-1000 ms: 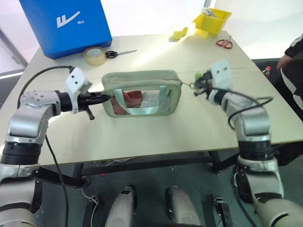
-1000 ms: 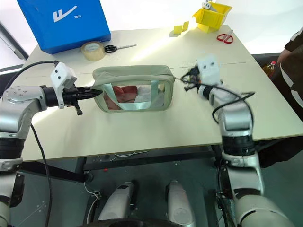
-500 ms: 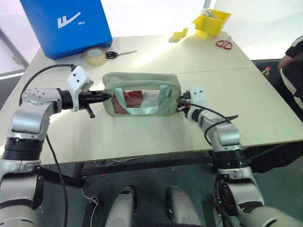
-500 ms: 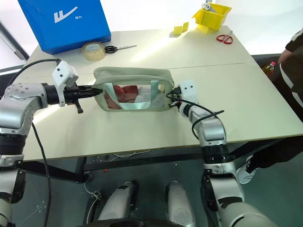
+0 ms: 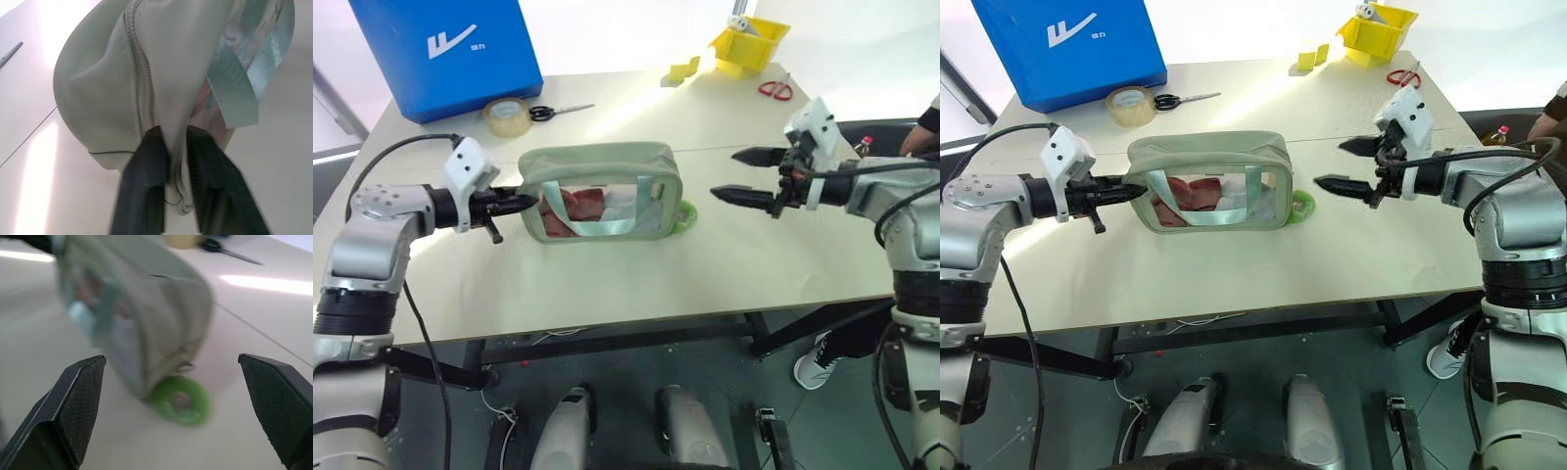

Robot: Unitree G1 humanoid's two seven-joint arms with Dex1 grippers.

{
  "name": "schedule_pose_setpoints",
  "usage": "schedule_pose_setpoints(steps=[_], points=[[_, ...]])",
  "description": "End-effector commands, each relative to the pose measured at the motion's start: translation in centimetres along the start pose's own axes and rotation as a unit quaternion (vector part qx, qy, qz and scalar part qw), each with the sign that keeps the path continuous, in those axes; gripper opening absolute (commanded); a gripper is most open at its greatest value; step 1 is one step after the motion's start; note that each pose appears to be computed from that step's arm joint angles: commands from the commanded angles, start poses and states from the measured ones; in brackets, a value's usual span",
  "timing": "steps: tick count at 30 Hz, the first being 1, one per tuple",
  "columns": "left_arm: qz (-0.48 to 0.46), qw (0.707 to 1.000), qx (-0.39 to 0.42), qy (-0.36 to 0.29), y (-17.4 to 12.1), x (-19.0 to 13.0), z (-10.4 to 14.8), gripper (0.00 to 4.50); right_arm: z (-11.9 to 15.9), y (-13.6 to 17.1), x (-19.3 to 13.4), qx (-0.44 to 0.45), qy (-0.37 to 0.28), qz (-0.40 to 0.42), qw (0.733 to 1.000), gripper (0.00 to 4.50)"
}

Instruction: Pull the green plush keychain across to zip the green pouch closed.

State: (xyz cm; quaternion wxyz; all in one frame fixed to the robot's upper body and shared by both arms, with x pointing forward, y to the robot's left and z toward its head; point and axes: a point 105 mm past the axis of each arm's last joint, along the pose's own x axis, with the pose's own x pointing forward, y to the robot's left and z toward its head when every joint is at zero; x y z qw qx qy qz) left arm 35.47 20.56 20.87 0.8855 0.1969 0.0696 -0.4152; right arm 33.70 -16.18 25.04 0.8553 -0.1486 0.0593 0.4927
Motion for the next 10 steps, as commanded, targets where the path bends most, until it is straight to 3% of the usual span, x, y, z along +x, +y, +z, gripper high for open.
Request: schedule_pose_setpoints(steps=[1,4,5,10], points=[[0.033,0.999,-0.012,-0.041,2.0,-2.7,3.0,2.61,2.3,1.4,0.0,-0.037,-0.016,0.029,0.999,4.50],[0.043,0.998,-0.025,-0.040,2.7,-4.1,3.1,4.20,2.5,1.5,0.4,-0.039,-0.026,0.024,0.999,4.50],[0.047,0.998,-0.029,-0.039,2.9,-4.4,3.2,4.41,2.5,1.4,0.5,-0.041,-0.026,0.020,0.999,4.50],[0.075,0.995,-0.040,-0.055,3.9,-6.8,4.1,4.41,2.7,1.2,0.3,-0.034,-0.035,0.010,0.999,4.50]])
